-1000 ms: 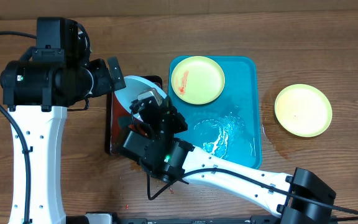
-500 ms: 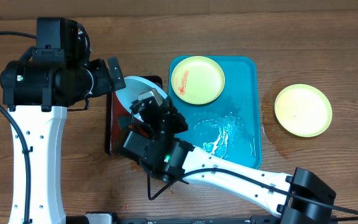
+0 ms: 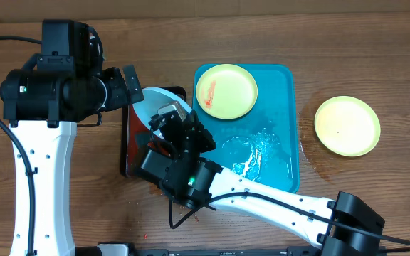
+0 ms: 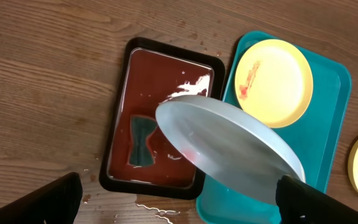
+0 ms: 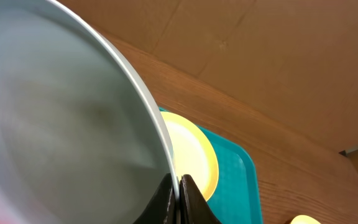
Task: Clean dirty plates on tray and stack at the side
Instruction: 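Carry the white plate right and set it on the yellow plate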
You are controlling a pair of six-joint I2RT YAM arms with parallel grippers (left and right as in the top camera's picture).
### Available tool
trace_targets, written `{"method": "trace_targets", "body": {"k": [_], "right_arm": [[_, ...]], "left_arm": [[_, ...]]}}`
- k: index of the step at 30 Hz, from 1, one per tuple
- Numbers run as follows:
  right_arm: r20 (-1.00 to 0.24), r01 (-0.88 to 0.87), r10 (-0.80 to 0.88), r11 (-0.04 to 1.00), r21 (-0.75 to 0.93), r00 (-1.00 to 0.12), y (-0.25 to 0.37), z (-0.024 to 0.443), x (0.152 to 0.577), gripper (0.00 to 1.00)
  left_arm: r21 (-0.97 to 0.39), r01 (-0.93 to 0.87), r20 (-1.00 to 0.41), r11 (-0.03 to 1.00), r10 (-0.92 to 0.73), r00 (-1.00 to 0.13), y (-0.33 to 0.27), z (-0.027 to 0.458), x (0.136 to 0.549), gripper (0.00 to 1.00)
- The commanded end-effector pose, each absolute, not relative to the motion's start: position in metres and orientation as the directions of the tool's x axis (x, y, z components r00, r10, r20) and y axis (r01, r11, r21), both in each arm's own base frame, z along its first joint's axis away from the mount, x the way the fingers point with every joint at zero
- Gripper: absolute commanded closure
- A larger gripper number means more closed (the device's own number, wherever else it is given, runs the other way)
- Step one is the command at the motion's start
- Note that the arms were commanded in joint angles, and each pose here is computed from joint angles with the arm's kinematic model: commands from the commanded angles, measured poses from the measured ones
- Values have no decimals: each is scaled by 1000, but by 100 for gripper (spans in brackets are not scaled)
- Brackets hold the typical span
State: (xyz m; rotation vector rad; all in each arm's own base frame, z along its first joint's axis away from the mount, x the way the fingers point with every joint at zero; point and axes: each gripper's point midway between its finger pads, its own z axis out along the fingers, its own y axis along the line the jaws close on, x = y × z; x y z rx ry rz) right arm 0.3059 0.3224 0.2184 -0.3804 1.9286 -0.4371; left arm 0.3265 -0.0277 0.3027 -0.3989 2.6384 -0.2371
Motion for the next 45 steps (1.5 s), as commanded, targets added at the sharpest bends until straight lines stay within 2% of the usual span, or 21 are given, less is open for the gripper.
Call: {"method": "trace_targets", "body": {"k": [1,4,7,10,14,17,20,23,27,31,37,43,44,45], "right_arm": [[-854,-35,-386,916,-400,-349,321,245,305,96],[-847,-99,-341,939,-331,-407,327,230,307,96],[-801,-169,-237,971,-172,-550,330,202,313,96],[-672,-207,-112,976,63,-732,325,179,321,96],[-501,-198,18,906,374,-865,304,190,342,96],[-393,-118,128,830,545,-911,261,210,363,96],[-318,42,284,803,595,-904,187,220,382,96],[-272,244,435,812,530,-858,98,213,384,96],[-210,550,623,773,317,-754,-21,182,356,96],[-177,728,750,662,181,-638,-93,153,321,96],[-120,829,845,534,166,-521,-133,96,289,96],[-109,822,846,533,202,-522,-124,55,284,96],[-106,817,844,536,212,-527,-121,55,286,92],[-107,810,841,540,229,-530,-119,57,290,77]], "left_arm": [[-228,-238,-433,944,-317,-844,-25,308,328,0],[-228,-238,-433,944,-317,-844,-25,308,329,0],[-228,-238,-433,944,-317,-844,-25,308,329,0],[-228,-238,-433,944,-317,-844,-25,308,328,0],[-228,-238,-433,944,-317,-844,-25,308,328,0],[-228,-238,-433,944,-317,-844,-25,308,328,0],[-228,-238,-433,944,-317,-844,-25,308,328,0],[-228,-238,-433,944,-317,-844,-25,308,329,0],[-228,-238,-433,944,-317,-844,-25,308,328,0],[-228,-238,-433,944,-317,-844,-25,308,329,0],[-228,-238,-433,944,-317,-844,-25,308,328,0],[-228,-238,-433,944,-317,-844,-25,308,328,0],[-228,-238,-433,944,-317,-844,-25,308,328,0],[-228,-238,-433,944,-317,-844,-25,308,328,0]]}}
